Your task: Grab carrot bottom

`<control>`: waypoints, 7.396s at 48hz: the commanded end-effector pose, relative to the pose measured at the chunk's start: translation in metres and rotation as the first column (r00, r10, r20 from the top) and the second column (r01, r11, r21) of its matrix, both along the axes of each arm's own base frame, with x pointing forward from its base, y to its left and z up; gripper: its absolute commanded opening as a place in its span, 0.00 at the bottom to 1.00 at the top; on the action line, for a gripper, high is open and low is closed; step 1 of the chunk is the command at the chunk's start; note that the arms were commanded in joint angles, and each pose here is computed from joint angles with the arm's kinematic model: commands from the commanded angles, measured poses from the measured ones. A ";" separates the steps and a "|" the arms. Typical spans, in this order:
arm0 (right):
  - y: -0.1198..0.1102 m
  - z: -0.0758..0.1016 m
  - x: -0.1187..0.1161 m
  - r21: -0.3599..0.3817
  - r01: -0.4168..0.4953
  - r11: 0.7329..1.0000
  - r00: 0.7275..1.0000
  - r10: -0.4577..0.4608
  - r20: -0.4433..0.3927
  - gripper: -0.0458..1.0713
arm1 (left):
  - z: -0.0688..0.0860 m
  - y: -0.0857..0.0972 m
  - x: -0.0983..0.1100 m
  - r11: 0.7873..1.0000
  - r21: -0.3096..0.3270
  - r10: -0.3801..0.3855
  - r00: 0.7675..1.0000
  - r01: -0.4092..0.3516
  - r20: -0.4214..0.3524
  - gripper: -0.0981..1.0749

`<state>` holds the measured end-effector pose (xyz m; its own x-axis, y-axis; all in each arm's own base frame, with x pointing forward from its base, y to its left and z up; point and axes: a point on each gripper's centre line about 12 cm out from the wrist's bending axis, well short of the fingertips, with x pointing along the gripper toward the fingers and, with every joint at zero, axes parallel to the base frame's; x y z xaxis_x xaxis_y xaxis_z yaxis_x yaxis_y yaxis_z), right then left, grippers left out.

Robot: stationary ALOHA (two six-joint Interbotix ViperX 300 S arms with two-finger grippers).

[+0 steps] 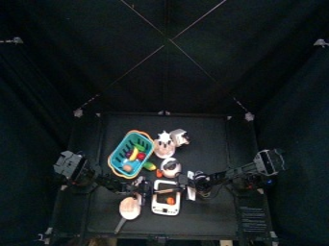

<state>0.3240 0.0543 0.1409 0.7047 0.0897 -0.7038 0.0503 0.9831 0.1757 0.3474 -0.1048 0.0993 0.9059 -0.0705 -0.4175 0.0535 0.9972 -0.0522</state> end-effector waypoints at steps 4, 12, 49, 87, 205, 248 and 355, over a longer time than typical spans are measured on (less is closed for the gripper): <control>-0.002 0.014 0.003 0.001 0.013 1.000 0.999 -0.013 0.041 0.43 | 0.010 -0.012 0.003 0.999 -0.005 -0.035 0.999 0.035 0.028 0.39; -0.005 0.033 0.001 -0.008 0.022 1.000 0.996 -0.021 0.092 0.43 | 0.023 -0.010 0.003 0.999 -0.004 -0.046 0.997 0.046 0.064 0.40; -0.015 0.042 -0.020 -0.021 0.066 0.998 0.991 -0.064 0.114 0.43 | 0.065 0.029 -0.007 0.999 -0.025 0.048 0.978 -0.044 0.201 0.75; -0.020 0.066 -0.052 0.069 0.175 0.982 0.970 -0.184 0.157 0.43 | 0.089 0.044 -0.049 0.998 -0.041 0.066 0.953 -0.056 0.295 0.76; -0.096 0.034 -0.123 0.058 0.594 0.802 0.802 -0.596 0.026 0.73 | 0.063 0.054 -0.035 0.989 -0.056 0.143 0.972 -0.135 0.185 0.76; -0.096 0.021 -0.123 0.025 0.596 0.802 0.803 -0.596 -0.019 0.73 | 0.073 0.105 0.007 0.989 -0.001 0.145 0.980 -0.147 -0.138 0.76; -0.097 0.021 -0.123 0.021 0.595 0.803 0.803 -0.595 -0.017 0.73 | 0.006 0.136 0.050 0.993 0.087 0.108 0.916 -0.081 -0.386 0.92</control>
